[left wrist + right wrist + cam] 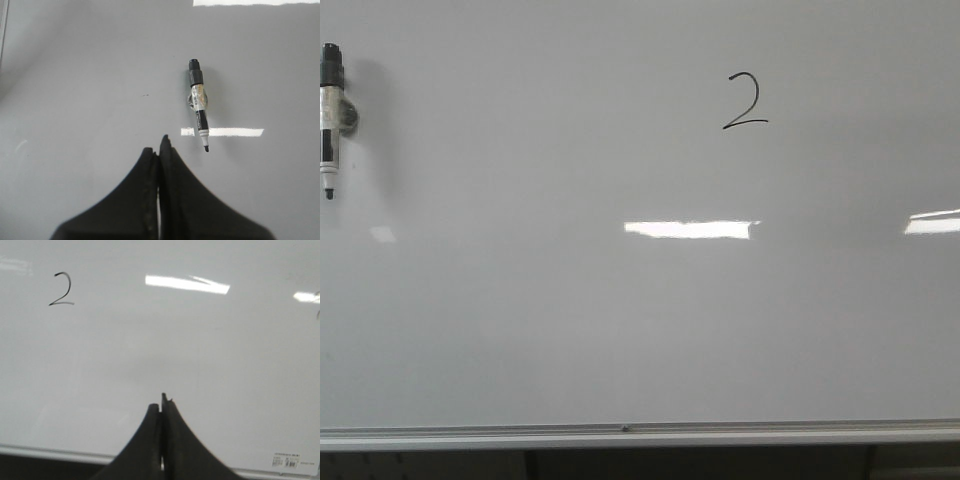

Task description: Write number 2 on whiteboard

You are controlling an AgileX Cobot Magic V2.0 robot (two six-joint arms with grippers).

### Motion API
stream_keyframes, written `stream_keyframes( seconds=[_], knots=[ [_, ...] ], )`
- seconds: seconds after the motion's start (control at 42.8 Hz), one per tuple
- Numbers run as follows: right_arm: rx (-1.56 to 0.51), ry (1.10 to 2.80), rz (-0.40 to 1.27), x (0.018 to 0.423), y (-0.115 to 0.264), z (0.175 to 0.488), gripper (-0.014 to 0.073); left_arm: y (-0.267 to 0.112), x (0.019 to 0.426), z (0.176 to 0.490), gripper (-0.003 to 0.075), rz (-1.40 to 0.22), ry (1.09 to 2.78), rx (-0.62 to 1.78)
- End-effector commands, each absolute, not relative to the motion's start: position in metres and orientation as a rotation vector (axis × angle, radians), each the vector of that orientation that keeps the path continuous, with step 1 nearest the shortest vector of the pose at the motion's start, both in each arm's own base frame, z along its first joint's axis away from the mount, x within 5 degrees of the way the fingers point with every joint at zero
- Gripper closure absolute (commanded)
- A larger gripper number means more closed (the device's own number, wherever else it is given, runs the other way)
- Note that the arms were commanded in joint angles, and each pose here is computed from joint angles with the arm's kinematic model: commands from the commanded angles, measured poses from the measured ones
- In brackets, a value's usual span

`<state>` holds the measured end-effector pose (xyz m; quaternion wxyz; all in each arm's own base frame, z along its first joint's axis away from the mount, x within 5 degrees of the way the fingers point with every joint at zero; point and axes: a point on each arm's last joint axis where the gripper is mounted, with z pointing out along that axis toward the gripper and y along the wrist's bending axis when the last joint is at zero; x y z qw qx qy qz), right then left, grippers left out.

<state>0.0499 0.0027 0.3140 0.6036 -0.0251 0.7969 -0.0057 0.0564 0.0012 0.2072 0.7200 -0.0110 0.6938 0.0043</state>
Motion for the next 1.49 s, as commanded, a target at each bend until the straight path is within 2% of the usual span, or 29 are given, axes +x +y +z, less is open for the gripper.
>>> stream_keyframes(
  seconds=[0.0, 0.14, 0.397, 1.471],
  knots=[
    [-0.034, 1.621, -0.069, 0.049, 0.0, 0.307, 0.0664, 0.001, 0.055, 0.204, 0.0741, 0.002, 1.463, -0.035],
    [-0.023, 1.522, -0.079, 0.05, -0.001, 0.266, 0.0664, 0.001, 0.055, 0.204, 0.0741, 0.002, 1.463, -0.035],
    [-0.008, 1.403, -0.094, 0.055, -0.003, 0.218, 0.0664, 0.001, 0.055, 0.204, 0.0741, 0.002, 1.463, -0.035],
    [-0.012, 1.388, -0.042, 0.054, -0.001, 0.215, 0.0664, 0.001, 0.055, 0.204, 0.0741, 0.002, 1.463, -0.035]
  ],
)
